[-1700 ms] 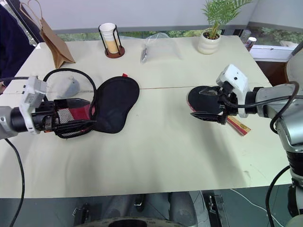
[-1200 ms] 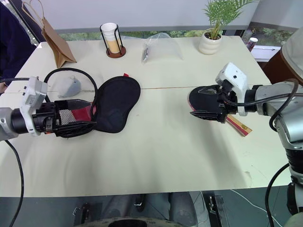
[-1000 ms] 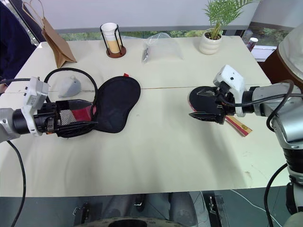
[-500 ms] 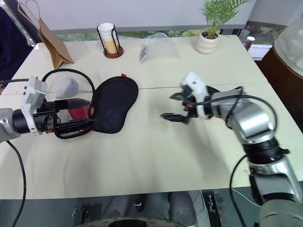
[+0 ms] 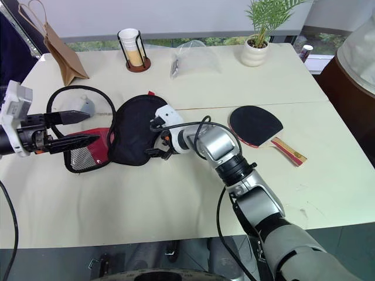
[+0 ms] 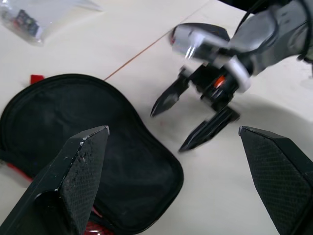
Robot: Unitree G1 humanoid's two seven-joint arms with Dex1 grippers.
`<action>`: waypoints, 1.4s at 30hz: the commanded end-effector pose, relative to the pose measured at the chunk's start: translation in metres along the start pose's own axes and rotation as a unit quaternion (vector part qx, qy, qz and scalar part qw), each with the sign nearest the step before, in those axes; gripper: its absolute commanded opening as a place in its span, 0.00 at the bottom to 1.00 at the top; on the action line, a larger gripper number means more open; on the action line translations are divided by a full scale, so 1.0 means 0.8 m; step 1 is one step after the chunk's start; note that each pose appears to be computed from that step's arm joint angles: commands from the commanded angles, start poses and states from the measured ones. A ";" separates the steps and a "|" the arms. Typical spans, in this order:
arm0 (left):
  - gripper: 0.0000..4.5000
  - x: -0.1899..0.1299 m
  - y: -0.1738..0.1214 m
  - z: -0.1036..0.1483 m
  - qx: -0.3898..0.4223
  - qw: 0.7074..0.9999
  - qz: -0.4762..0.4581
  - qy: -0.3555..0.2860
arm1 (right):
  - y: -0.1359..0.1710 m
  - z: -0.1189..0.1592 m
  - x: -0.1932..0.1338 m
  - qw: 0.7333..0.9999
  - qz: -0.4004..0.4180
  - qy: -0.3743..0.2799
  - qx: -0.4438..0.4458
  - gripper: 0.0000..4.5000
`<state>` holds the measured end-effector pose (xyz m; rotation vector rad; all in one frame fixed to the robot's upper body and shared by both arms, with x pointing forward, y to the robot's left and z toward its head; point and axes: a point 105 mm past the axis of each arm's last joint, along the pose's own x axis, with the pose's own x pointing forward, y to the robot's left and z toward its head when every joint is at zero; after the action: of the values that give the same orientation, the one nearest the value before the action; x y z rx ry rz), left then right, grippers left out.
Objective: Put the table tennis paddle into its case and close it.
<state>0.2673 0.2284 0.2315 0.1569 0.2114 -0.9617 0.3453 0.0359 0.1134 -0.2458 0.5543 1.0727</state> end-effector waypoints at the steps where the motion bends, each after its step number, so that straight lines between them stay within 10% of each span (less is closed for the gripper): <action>1: 0.98 -0.004 -0.003 0.009 0.026 1.000 0.001 0.002 | 0.010 0.004 0.019 1.000 -0.003 0.003 0.016 0.99; 10: 0.98 -0.005 -0.007 0.005 0.027 1.000 0.002 0.010 | 0.024 -0.015 0.063 0.999 -0.027 0.036 0.009 0.94; 19: 0.98 -0.009 -0.009 -0.001 0.027 0.999 0.012 0.015 | 0.018 -0.034 0.075 0.995 -0.049 0.055 -0.061 0.03; 42: 0.98 0.018 -0.029 -0.026 0.013 0.999 -0.033 0.014 | -0.093 -0.047 -0.147 0.987 -0.146 0.044 -0.046 0.01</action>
<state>0.2553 0.2131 0.1997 0.1469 0.2683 -1.0160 0.3589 -0.1025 0.1276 -0.4495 0.5701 0.7979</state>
